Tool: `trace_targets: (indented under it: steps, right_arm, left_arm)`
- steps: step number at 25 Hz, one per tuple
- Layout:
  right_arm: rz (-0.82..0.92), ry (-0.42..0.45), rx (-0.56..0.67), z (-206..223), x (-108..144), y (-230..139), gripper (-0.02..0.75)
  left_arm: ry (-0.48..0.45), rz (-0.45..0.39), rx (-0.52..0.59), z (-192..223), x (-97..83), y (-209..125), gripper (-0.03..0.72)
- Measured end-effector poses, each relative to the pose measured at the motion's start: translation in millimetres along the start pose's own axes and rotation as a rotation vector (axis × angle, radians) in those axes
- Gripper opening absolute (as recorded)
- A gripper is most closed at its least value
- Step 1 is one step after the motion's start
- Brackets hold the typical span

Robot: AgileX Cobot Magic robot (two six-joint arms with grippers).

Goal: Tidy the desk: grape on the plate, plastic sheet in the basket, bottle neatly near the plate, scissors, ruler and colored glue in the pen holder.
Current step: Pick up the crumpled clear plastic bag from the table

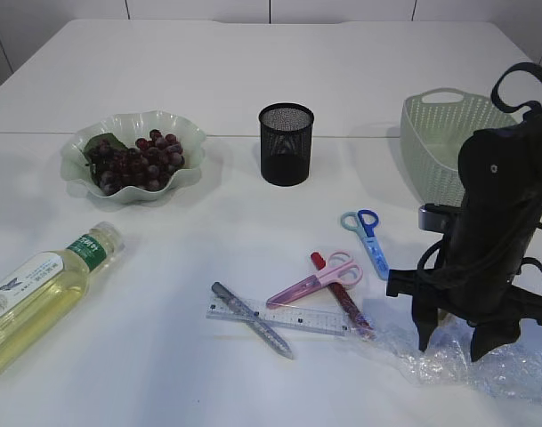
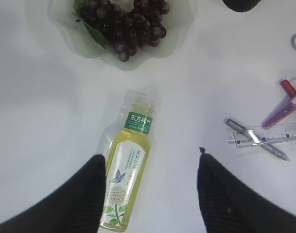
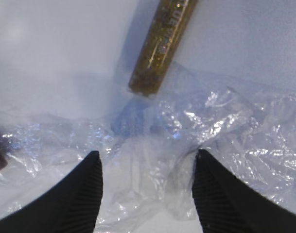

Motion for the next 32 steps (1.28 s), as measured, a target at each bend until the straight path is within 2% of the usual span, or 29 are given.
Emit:
trace_targets:
  steps: [7, 9, 11, 17, 19, 26, 32]
  right_arm:
    - [0.006, -0.011, 0.03, 10, 0, -2, 0.438]
    - [0.007, -0.012, 0.032, 11, 0, -2, 0.414]
    - [0.007, -0.012, 0.032, 11, 0, -2, 0.349]
    - [0.007, -0.013, 0.037, 11, -1, -3, 0.053]
    - [0.005, -0.015, 0.04, 11, -1, -3, 0.004]
    - [-0.033, -0.032, 0.094, 9, -4, -12, -0.004]
    - [-0.076, -0.021, 0.111, -15, -6, -23, -0.004]
  left_arm:
    - [0.0, 0.0, 0.0, 0, 0.0, 0, 0.434]
    - [0.0, 0.0, 0.0, 0, 0.0, 0, 0.434]
    - [0.0, 0.0, 0.0, 0, 0.0, 0, 0.434]
    - [0.0, 0.0, 0.0, 0, 0.0, 0, 0.434]
    - [0.0, 0.0, 0.0, 0, 0.0, 0, 0.434]
    - [0.004, 0.001, 0.0, 0, 0.6, 0, 0.434]
    - [0.007, 0.002, 0.0, 0, 1.3, 0, 0.434]
Point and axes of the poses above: a point on each arm's last joint axis where the gripper is mounted, z pointing out along that axis toward the gripper, x along the wrist's bending axis when the last joint is at zero, y = z × x, the point moved 8 cm from there along z, pointing out along that axis toward the gripper, and after that the axes turned 5 degrees about -z, right-handed, at the moved point
